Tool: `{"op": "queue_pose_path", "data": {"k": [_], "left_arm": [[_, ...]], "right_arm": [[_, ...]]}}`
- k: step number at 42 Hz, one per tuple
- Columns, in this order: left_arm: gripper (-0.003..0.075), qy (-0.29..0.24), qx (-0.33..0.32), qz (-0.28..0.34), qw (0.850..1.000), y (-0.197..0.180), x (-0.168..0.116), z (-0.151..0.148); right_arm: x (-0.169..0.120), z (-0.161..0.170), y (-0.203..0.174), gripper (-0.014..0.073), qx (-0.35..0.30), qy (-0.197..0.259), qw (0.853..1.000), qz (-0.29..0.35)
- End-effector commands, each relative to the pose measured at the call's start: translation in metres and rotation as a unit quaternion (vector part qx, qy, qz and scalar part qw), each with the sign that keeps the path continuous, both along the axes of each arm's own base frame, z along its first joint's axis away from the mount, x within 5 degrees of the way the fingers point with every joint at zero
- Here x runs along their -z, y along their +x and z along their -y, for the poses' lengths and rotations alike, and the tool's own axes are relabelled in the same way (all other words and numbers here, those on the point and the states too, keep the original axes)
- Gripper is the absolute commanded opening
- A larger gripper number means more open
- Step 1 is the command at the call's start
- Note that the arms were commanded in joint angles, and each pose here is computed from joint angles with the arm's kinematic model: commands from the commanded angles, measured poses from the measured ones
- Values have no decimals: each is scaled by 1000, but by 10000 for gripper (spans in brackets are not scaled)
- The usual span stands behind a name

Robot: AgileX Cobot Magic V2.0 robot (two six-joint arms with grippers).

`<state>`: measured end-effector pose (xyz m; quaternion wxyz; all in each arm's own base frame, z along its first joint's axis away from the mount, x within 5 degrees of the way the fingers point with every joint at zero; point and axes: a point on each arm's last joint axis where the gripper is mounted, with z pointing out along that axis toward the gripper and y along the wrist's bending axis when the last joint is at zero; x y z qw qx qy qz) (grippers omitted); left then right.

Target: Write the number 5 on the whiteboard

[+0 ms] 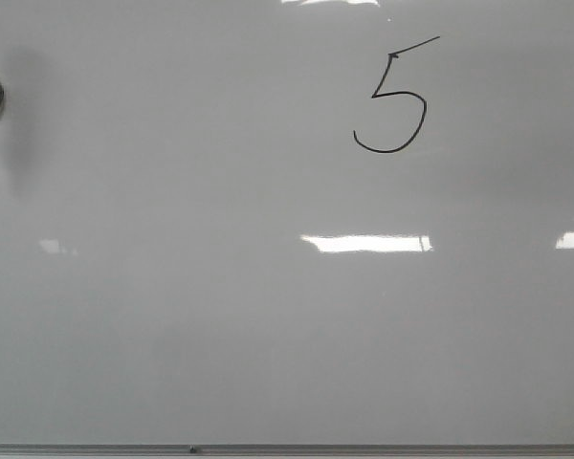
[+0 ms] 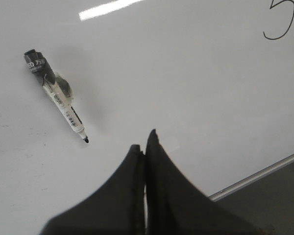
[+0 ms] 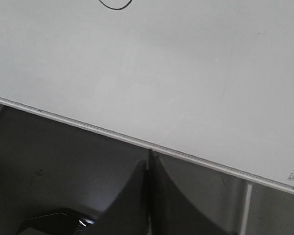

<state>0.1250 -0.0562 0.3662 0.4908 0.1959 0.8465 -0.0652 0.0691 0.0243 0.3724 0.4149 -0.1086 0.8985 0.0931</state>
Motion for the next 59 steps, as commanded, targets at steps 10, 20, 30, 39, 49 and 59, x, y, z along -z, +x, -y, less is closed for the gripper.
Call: {"op": "queue_pose_path", "data": {"k": [10,20,30,39,49,59], "left_arm": [[-20,-22,10,45,999,0,-17,2],[-20,-22,10,45,999,0,-17,2],[-20,-24,6,53,998,-2,-19,0],[-20,-44,-67,95,992,-17,-29,-27],[-20,-100,-138,179,969,-48,-13,-48],[-20,-103,-177,242,948,-66,40,-56]], "right_arm": [[-13,0,2,-70,6,12,999,45],[-13,0,2,-70,6,12,999,45],[-13,0,2,-70,6,12,999,45],[-13,0,2,-70,6,12,999,45],[-13,0,2,-70,6,12,999,45],[-13,0,2,-70,6,12,999,45]]}}
